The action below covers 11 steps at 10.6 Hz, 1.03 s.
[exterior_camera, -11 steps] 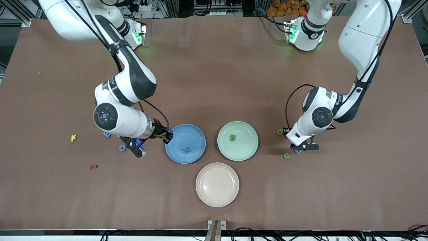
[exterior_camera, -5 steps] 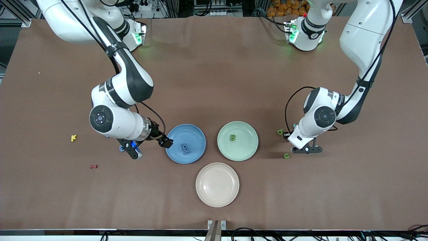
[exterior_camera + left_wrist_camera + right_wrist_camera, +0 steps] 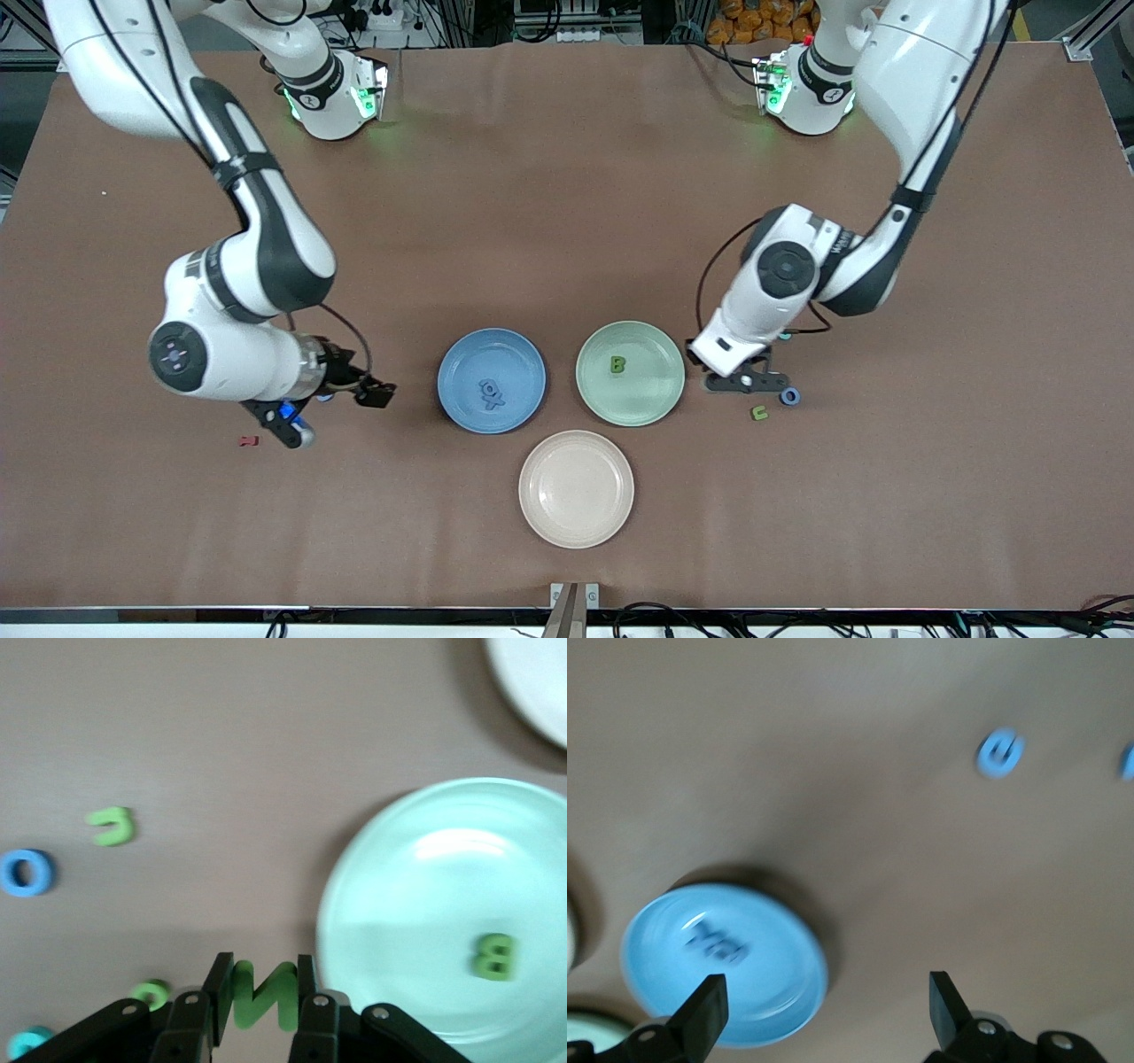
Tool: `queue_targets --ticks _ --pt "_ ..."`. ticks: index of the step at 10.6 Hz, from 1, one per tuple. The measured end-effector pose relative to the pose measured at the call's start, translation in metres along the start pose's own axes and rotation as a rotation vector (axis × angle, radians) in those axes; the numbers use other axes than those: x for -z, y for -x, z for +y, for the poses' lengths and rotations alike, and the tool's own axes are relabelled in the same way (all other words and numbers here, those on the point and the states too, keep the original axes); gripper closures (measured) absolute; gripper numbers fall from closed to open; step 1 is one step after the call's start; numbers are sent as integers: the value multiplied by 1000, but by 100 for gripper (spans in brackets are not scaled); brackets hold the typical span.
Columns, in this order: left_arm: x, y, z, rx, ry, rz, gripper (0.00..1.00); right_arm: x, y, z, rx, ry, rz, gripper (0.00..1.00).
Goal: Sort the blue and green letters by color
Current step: 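Drop the 6 on the blue plate while the left gripper drops N on green, then grasp the blue e with the right gripper while the left gripper grasps the p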
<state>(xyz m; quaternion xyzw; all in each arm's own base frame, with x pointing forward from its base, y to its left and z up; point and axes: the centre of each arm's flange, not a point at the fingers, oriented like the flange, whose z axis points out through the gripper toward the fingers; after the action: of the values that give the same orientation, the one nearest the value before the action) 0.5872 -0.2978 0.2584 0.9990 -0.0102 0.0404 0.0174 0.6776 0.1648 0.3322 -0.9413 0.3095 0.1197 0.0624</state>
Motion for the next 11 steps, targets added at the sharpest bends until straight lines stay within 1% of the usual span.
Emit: queue_targets --ticks 1,2,3,4,5,6,7,8,9,10,11 --pt "3 6 27 12 11 9 67 -6 -24 20 53 21 7 0" --pt "2 9 50 29 24 14 67 -12 -45 39 116 59 29 0" --pt "-3 9 65 37 35 15 67 -16 -63 54 172 81 52 0" --pt "-11 8 75 37 42 10 65 -20 -76 64 217 84 64 0" --pt "-19 6 80 37 50 8 53 -23 -84 71 264 97 72 0" --pt "-23 2 82 40 56 11 39 -27 -91 76 319 113 81 0" --pt "-23 -3 79 47 56 16 25 -33 -99 82 352 117 86 0" --pt "-21 -8 74 57 56 24 14 -43 -107 88 372 114 94 0" --pt "-16 -16 64 73 49 30 0 -58 -110 92 392 118 104 0" --pt "-12 -21 49 79 13 7 0 -75 -108 95 419 134 128 0" --pt "-6 -30 26 48 -20 -12 0 -89 -104 96 446 153 143 0"
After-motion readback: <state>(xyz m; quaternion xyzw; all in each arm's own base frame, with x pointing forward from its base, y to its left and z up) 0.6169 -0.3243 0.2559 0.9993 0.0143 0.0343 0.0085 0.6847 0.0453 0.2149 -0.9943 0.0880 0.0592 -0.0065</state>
